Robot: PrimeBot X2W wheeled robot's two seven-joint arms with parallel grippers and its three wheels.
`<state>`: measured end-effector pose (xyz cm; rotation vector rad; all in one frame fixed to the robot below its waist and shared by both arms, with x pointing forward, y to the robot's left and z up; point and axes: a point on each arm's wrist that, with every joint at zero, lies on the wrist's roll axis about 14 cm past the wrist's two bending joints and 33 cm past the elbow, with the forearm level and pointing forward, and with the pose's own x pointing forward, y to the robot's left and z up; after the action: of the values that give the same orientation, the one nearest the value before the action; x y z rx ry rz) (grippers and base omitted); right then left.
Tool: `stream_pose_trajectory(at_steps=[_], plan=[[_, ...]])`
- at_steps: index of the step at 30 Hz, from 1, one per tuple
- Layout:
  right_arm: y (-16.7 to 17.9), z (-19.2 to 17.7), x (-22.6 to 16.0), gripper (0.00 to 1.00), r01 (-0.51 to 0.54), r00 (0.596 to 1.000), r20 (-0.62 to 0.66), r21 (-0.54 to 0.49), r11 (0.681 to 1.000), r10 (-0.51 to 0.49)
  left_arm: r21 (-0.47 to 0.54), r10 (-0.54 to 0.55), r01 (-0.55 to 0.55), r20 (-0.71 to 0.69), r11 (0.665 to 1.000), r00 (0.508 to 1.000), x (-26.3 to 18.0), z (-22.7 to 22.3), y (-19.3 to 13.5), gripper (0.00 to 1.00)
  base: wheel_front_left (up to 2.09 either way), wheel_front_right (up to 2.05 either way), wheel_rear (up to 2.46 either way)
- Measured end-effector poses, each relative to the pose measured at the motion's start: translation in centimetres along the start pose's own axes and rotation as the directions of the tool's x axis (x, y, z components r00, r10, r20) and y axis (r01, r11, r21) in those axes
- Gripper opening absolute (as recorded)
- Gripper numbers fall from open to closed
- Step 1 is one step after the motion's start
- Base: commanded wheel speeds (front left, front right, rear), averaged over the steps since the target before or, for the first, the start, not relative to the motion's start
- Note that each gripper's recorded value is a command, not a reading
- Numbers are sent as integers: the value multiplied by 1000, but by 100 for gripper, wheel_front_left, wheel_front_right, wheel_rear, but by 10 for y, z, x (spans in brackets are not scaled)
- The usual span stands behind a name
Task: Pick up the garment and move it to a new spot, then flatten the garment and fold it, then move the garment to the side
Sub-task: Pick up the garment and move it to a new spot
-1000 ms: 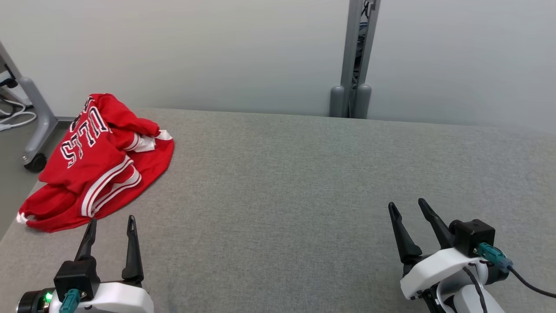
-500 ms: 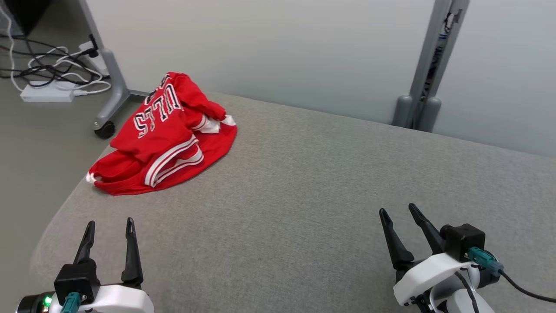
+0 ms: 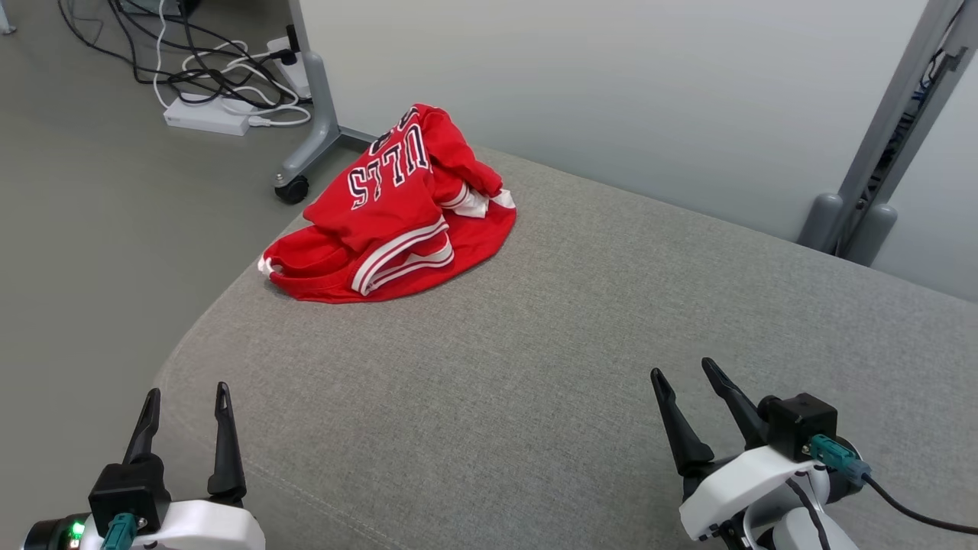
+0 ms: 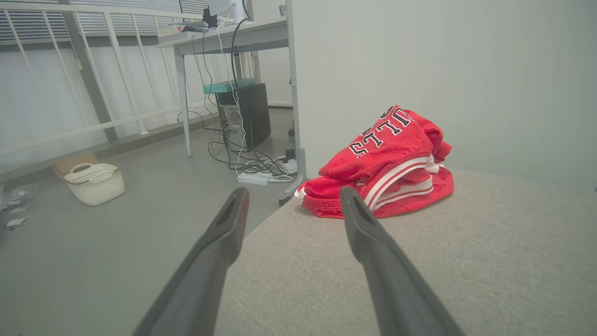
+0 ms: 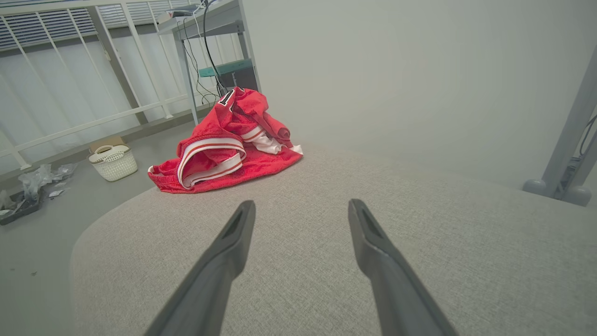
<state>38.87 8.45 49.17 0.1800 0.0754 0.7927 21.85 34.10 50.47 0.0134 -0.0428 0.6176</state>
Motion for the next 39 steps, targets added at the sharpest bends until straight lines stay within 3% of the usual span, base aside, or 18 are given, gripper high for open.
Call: stream_pose_trajectory(at_steps=[15, 27, 39], plan=[[7, -7, 5, 100, -29, 999, -20, 6, 1000, 29, 8, 27, -27, -4, 1000, 1000, -2, -2, 7, 100, 0, 0, 0], [-32, -2, -5, 100, 70, 998, -4, -6, 998, -70, 35, -196, 193, 114, 981, 974, 75, 47, -55, 100, 0, 0, 0], [-96, -3, -32, 100, 235, 972, 5, -6, 972, -235, 96, -403, 396, 62, 913, 913, 171, 58, -135, 100, 0, 0, 0]])
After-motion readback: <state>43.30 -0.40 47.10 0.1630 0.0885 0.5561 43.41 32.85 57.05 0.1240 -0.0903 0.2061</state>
